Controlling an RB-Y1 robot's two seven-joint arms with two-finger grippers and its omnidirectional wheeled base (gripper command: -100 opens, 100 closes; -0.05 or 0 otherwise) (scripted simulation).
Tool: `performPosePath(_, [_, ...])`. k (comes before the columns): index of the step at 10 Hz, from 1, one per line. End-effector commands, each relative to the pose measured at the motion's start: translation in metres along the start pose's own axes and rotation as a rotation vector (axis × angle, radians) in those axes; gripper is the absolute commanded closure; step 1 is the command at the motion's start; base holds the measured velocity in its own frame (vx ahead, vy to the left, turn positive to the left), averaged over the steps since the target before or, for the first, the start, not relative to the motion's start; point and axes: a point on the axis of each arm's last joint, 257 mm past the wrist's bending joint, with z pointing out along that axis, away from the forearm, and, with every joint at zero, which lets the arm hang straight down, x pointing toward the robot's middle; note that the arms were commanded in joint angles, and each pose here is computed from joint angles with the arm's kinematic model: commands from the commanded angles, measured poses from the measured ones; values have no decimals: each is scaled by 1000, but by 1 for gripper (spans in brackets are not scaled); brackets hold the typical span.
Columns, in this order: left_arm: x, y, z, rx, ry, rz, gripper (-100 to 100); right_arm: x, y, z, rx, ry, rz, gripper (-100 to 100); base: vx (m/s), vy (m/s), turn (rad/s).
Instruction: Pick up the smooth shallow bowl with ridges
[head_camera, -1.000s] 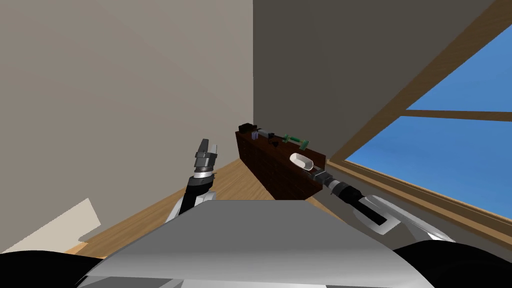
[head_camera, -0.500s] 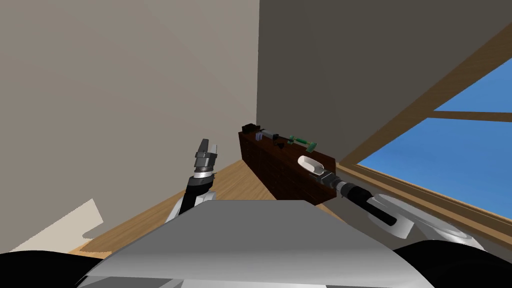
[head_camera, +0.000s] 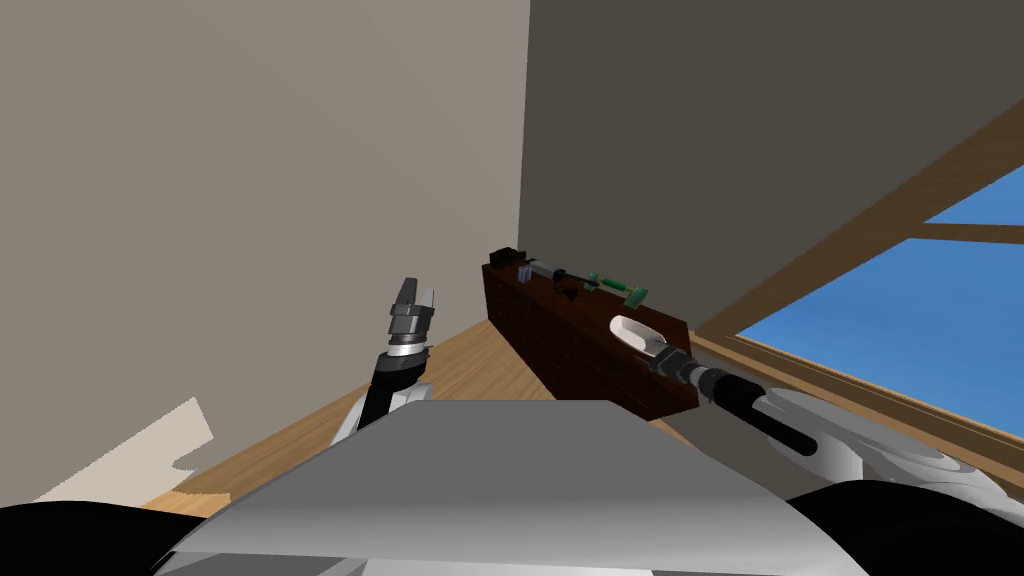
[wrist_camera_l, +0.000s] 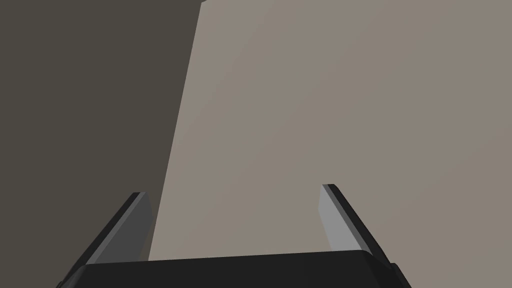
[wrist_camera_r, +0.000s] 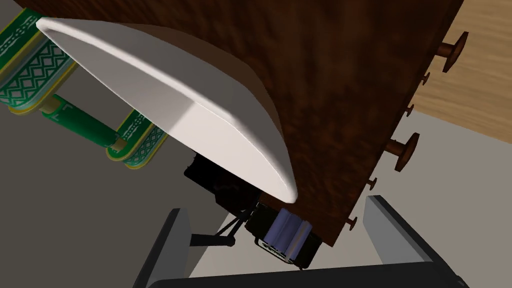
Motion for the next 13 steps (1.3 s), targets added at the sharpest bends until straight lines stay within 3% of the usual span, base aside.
performPosePath(1, [0,0,0,0,0,0,0,23,-15,-5,7,69,-88,-100,69,121,54])
performPosePath(2, [0,0,0,0,0,0,0,24,-16,-5,8,71,-88,-100,52,92,9])
performPosePath(5, [0,0,0,0,0,0,0,62,-40,-18,9,186,-228,-100,59,100,33])
performPosePath(8, [0,0,0,0,0,0,0,89,-49,-30,-6,262,-311,-100,50,88,25])
performPosePath(9, [0,0,0,0,0,0,0,84,-49,-28,-1,247,-295,-100,12,30,0])
performPosePath(10, [0,0,0,0,0,0,0,85,-49,-28,-2,250,-298,0,3,6,-1])
performPosePath(11, [0,0,0,0,0,0,0,100,-55,-34,18,279,-271,-100,-65,-3,310])
performPosePath(13, [0,0,0,0,0,0,0,115,-60,-40,38,309,-243,-100,-107,-9,280])
